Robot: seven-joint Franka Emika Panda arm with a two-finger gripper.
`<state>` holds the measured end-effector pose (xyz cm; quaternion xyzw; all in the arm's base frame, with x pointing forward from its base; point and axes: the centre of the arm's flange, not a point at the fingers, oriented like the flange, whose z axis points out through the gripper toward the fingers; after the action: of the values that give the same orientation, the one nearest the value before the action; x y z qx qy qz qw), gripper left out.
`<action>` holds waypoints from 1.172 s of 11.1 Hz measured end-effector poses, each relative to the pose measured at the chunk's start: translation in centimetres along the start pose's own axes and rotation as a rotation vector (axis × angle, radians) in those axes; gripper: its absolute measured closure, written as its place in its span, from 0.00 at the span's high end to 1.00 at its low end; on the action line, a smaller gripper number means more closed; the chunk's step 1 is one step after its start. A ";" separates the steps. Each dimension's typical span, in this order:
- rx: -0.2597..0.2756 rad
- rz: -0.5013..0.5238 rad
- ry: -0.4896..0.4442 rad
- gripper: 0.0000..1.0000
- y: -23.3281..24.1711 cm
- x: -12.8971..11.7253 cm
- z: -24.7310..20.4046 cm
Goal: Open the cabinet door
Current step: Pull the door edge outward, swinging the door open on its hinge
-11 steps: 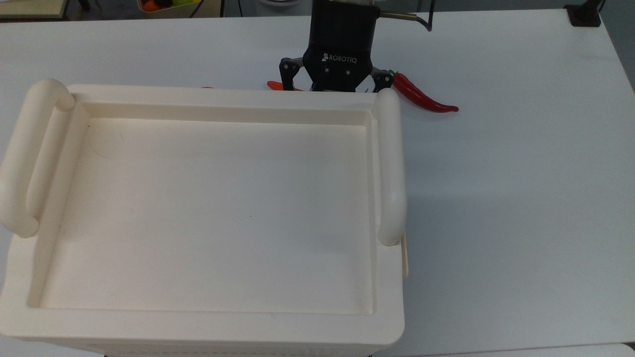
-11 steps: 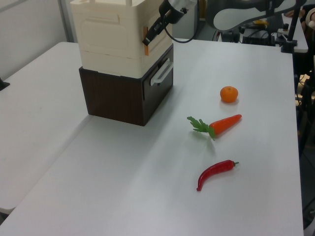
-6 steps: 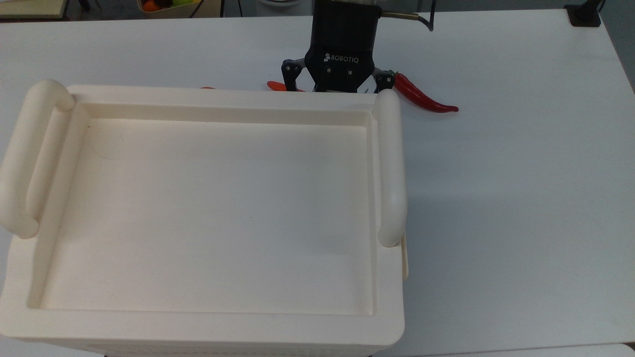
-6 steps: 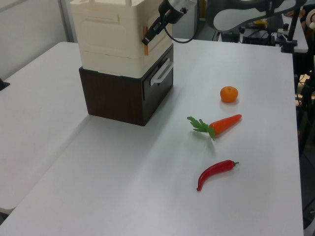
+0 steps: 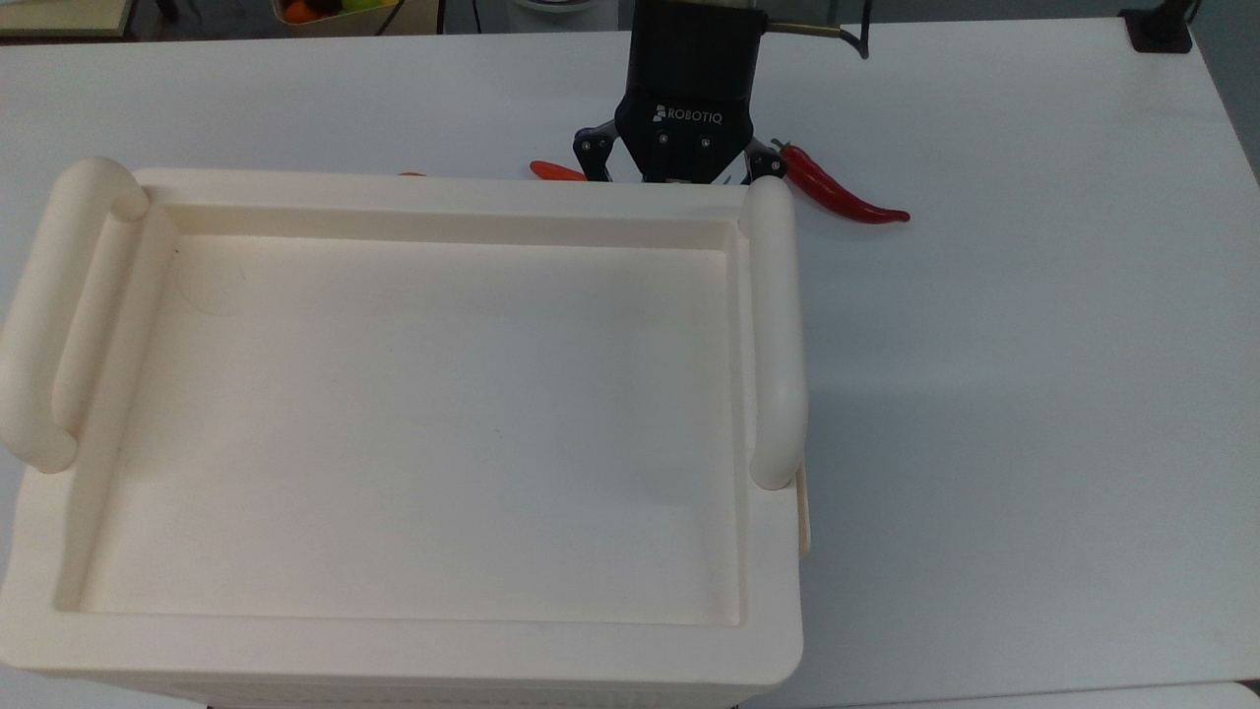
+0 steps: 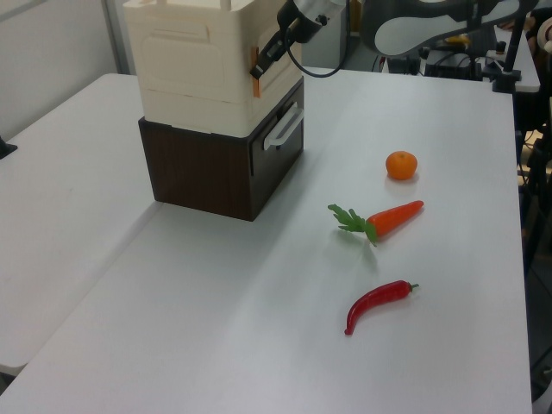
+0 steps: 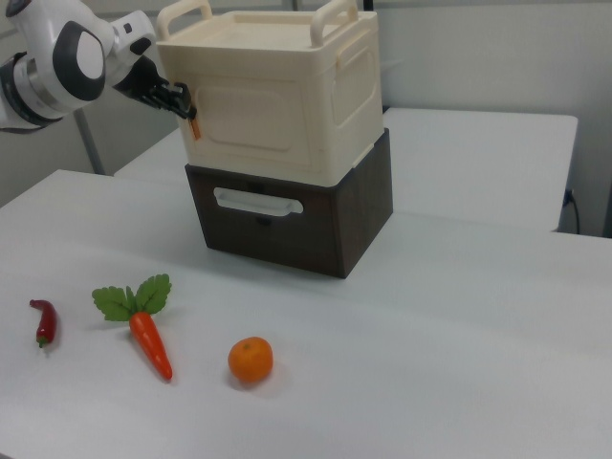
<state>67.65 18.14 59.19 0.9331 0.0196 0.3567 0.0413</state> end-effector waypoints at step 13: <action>-0.020 0.074 -0.269 0.77 0.5 -2.1 -2.0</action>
<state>64.74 17.65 59.32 0.9721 -0.0241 0.2300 0.0394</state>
